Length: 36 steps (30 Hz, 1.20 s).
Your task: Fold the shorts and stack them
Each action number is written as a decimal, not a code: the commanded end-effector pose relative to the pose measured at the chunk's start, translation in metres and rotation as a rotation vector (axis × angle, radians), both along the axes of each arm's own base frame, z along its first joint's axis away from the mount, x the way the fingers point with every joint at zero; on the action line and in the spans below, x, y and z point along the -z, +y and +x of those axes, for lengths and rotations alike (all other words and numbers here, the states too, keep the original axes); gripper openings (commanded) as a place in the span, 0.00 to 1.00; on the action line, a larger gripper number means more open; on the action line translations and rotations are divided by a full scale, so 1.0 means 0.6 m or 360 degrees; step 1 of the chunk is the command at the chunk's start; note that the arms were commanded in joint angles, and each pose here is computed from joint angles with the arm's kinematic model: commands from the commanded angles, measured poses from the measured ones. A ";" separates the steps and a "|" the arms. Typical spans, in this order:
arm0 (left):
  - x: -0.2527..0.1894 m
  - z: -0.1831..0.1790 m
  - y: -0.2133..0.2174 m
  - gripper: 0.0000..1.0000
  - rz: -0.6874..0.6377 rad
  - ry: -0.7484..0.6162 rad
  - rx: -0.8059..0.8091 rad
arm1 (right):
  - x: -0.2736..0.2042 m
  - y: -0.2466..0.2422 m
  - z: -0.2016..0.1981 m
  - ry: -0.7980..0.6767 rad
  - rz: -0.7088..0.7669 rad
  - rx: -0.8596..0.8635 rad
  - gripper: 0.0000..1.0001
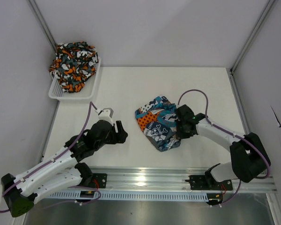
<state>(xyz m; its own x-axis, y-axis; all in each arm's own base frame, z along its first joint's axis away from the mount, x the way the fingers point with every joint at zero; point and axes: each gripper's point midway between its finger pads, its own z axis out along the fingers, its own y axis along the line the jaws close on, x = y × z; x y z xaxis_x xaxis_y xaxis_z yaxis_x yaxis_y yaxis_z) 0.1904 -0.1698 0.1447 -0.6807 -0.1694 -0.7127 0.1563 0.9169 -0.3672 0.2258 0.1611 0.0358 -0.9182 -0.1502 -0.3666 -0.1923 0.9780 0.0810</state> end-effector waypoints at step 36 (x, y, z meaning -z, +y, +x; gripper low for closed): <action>0.004 0.126 -0.064 0.98 0.0022 0.0045 -0.0027 | -0.120 -0.169 0.336 -0.0400 0.0185 0.0687 0.99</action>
<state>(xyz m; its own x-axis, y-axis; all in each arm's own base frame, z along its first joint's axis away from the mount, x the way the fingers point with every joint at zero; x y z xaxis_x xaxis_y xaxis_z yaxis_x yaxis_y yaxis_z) 0.2327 -0.1791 0.1003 -0.7601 -0.1286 -0.6369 0.0668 0.9596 -0.2734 0.4135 0.0456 0.0816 -0.8143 0.2758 -0.5107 0.2696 0.9589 0.0880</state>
